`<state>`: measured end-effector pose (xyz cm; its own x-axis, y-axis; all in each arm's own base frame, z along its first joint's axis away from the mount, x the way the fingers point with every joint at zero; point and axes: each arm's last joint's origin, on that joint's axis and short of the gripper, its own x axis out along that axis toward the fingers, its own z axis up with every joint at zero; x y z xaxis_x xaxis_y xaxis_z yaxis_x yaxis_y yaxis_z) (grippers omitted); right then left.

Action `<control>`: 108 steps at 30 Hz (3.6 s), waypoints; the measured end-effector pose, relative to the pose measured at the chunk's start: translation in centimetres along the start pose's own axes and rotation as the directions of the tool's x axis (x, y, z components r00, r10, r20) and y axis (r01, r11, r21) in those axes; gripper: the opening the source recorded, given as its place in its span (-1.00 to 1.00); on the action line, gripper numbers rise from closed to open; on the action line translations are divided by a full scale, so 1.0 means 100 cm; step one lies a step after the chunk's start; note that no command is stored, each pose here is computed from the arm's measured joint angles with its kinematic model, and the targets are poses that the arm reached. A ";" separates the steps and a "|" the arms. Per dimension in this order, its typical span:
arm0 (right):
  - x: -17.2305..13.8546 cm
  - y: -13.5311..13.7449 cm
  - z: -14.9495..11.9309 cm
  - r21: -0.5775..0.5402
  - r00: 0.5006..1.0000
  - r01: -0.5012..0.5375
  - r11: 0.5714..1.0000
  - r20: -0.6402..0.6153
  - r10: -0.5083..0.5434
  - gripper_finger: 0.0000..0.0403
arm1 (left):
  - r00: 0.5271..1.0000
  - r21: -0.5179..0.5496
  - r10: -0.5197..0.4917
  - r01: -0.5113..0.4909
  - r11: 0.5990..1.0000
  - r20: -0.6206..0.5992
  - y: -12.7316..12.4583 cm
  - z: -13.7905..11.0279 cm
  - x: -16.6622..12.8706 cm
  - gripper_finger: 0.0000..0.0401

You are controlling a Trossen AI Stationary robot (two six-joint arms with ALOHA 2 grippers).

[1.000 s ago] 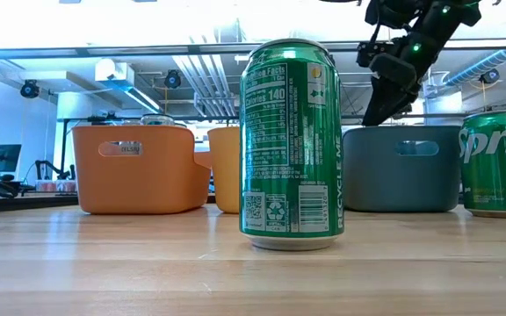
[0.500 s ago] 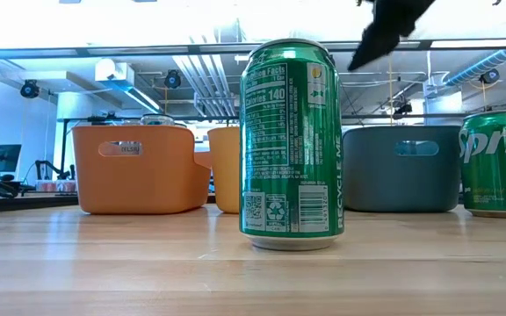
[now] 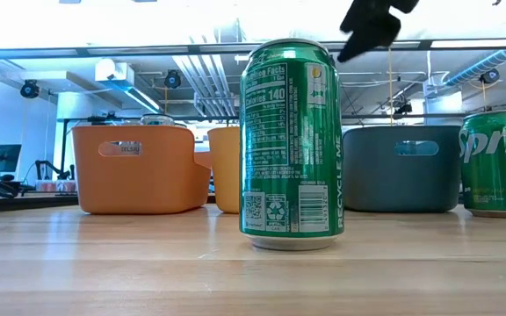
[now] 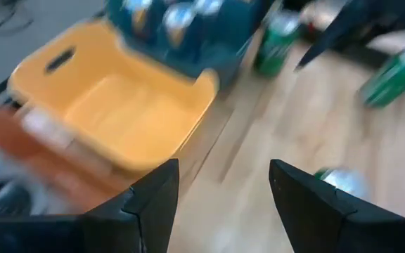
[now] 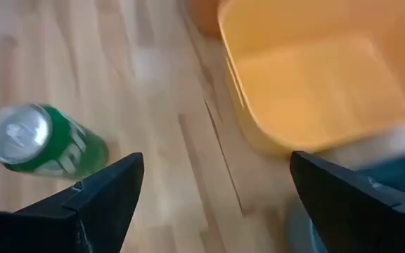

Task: Sort soda cans
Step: Adjust the yellow bin

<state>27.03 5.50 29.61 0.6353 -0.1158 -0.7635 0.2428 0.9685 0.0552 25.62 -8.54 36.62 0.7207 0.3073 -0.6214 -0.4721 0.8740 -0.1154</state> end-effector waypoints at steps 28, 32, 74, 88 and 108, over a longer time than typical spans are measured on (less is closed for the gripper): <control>0.125 -0.045 0.032 -0.157 0.975 -0.073 0.985 -0.219 0.037 0.29 | 0.994 -0.014 0.093 -0.094 0.995 -0.063 0.006 -0.011 0.000 0.02; 0.123 -0.049 0.030 -0.150 0.969 -0.064 0.987 -0.245 0.025 0.22 | 0.994 -0.022 0.091 -0.093 0.995 -0.061 0.005 -0.011 0.000 0.02; 0.129 -0.046 0.041 -0.159 0.985 -0.114 0.981 -0.146 0.091 0.10 | 0.995 -0.022 0.084 -0.085 0.996 -0.050 0.004 -0.010 0.000 0.02; 0.144 -0.046 0.043 -0.152 0.990 -0.102 0.983 -0.112 0.085 -0.41 | 0.995 -0.049 0.083 -0.086 0.995 -0.051 0.004 -0.010 0.001 0.02; 0.164 -0.045 0.033 -0.288 0.982 -0.131 0.949 -0.171 0.084 -0.87 | 0.996 -0.072 0.079 -0.082 0.994 -0.046 0.004 -0.009 0.001 0.02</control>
<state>38.79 -1.46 18.91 0.5184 0.0051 -0.8551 -0.0637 0.9974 -0.0327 25.01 -8.54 35.81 0.6571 0.3574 -0.6636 -0.5647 0.8167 -0.1193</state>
